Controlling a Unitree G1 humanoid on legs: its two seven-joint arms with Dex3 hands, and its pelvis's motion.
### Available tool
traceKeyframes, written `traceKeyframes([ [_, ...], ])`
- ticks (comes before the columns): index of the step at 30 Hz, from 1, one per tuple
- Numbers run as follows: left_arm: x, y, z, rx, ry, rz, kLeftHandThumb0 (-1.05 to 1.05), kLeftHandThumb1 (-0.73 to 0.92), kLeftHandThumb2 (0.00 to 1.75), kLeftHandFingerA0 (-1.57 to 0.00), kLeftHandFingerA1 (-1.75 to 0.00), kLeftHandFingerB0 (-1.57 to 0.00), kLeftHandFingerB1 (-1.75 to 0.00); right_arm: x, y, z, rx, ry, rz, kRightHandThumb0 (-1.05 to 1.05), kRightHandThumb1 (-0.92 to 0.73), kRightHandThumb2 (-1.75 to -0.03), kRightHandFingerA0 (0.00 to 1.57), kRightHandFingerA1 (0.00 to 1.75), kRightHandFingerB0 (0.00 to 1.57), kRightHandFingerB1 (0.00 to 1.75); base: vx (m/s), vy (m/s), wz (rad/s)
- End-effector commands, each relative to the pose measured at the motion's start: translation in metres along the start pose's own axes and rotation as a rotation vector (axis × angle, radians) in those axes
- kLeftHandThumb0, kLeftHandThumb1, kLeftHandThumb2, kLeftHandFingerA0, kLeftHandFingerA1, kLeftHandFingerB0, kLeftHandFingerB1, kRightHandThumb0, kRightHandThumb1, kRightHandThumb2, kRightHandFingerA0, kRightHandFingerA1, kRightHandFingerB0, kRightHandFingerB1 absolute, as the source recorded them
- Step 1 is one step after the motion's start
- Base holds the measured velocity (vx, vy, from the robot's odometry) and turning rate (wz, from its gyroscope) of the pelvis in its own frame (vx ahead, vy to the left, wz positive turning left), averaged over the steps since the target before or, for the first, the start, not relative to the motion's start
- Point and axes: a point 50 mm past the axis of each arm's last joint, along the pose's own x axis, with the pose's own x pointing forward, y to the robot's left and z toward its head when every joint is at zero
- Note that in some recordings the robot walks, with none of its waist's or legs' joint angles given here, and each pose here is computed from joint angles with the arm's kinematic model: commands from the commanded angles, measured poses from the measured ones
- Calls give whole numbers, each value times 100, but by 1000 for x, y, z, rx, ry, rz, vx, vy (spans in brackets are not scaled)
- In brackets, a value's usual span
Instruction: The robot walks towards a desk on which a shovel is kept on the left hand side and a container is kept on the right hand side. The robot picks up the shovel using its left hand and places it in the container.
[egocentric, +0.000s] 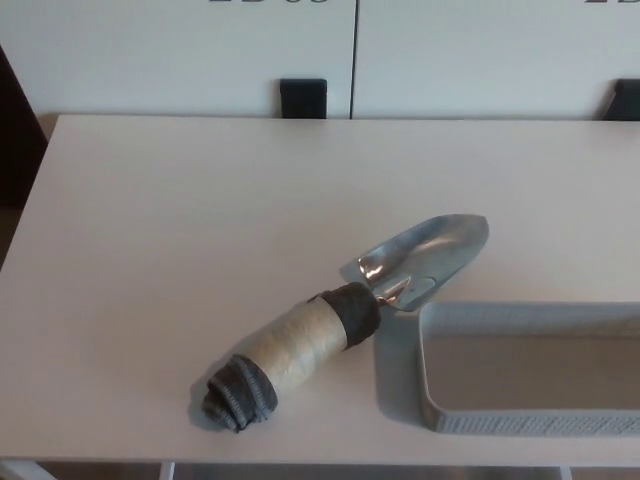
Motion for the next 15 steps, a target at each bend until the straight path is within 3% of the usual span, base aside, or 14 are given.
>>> traceKeyframes([
  [1,-15,-4,32,38,-144,-77,-49,54,56,-42,-39,-26,-33,-12,-2,-2,9,4,27,-49,-66,-61,23,41,15,33,0,0,0],
  [5,-25,-5,56,104,-229,-135,-51,55,57,-41,-39,-25,-33,-7,-4,-2,31,-3,30,-48,-66,-60,22,41,15,33,0,0,0],
  [6,-28,-4,65,131,-255,-167,-59,44,74,-36,-49,-19,-41,-7,-5,1,26,-8,29,-49,-67,-61,22,41,14,32,0,0,0],
  [7,-42,-2,90,196,-299,-265,-57,53,56,-42,-36,-27,-32,-5,-7,1,0,-19,28,-56,-53,-81,17,51,11,44,0,0,0],
  [8,-47,0,102,239,-311,-318,-59,53,57,-42,-35,-27,-32,-5,-8,2,-2,-24,32,-57,-53,-82,17,51,11,44,0,0,0],
  [9,-49,3,111,261,-327,-356,-66,45,75,-38,-46,-22,-41,-4,-9,5,-7,-27,28,-56,-53,-82,17,51,11,44,0,0,0],
  [13,-63,24,139,318,-324,-520,-66,42,73,-35,-46,-25,-43,-1,-11,5,-5,-15,24,-56,-53,-81,16,48,11,43,0,0,0],
  [14,-67,27,142,319,-313,-531,-64,40,71,-37,-46,-26,-44,-2,-12,5,-5,-13,27,-52,-66,-61,21,41,14,33,0,0,0],
  [15,-74,32,149,304,-328,-543,-64,39,71,-38,-47,-26,-44,-2,-12,4,-1,-5,30,-53,-66,-61,21,41,14,32,0,0,0],
])
